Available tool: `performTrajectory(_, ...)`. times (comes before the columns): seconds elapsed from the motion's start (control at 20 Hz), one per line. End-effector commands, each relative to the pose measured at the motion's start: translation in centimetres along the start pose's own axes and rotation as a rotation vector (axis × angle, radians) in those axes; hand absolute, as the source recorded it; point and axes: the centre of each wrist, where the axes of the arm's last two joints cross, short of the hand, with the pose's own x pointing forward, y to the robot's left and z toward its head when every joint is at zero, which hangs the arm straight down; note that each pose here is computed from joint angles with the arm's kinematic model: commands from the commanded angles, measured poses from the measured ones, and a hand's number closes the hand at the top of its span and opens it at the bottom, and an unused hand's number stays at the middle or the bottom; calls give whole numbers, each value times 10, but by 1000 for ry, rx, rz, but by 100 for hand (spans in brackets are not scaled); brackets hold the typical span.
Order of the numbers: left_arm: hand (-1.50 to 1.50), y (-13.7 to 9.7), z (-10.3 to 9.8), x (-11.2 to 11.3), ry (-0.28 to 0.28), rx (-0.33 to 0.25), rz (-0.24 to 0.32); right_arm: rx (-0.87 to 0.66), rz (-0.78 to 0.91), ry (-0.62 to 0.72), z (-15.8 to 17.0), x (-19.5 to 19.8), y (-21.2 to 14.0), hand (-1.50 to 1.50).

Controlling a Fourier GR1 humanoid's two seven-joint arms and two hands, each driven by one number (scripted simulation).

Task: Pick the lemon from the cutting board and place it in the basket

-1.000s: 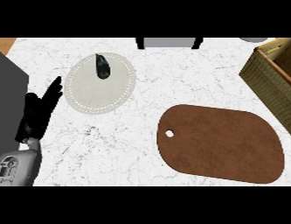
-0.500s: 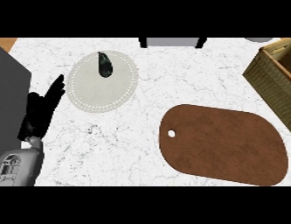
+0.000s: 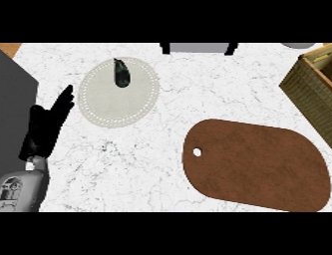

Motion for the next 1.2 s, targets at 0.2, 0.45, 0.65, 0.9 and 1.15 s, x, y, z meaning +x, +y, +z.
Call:
performTrajectory(0.2,0,4,-5,-1,0,-2,0,45,-15,-51,-24,-60,28,150)
performTrajectory(0.45,0,-16,-11,8,-3,-10,-2,84,22,-52,-36,-79,59,150)
performTrajectory(0.65,0,-8,-15,-6,1,-3,-2,172,-99,-40,-37,-95,84,150)
performTrajectory(0.9,0,9,-6,-13,13,-4,-10,205,-245,43,-49,-94,111,-150)
performTrajectory(1.15,0,-10,-11,-7,-6,8,-1,87,-350,17,-39,-117,99,-150)
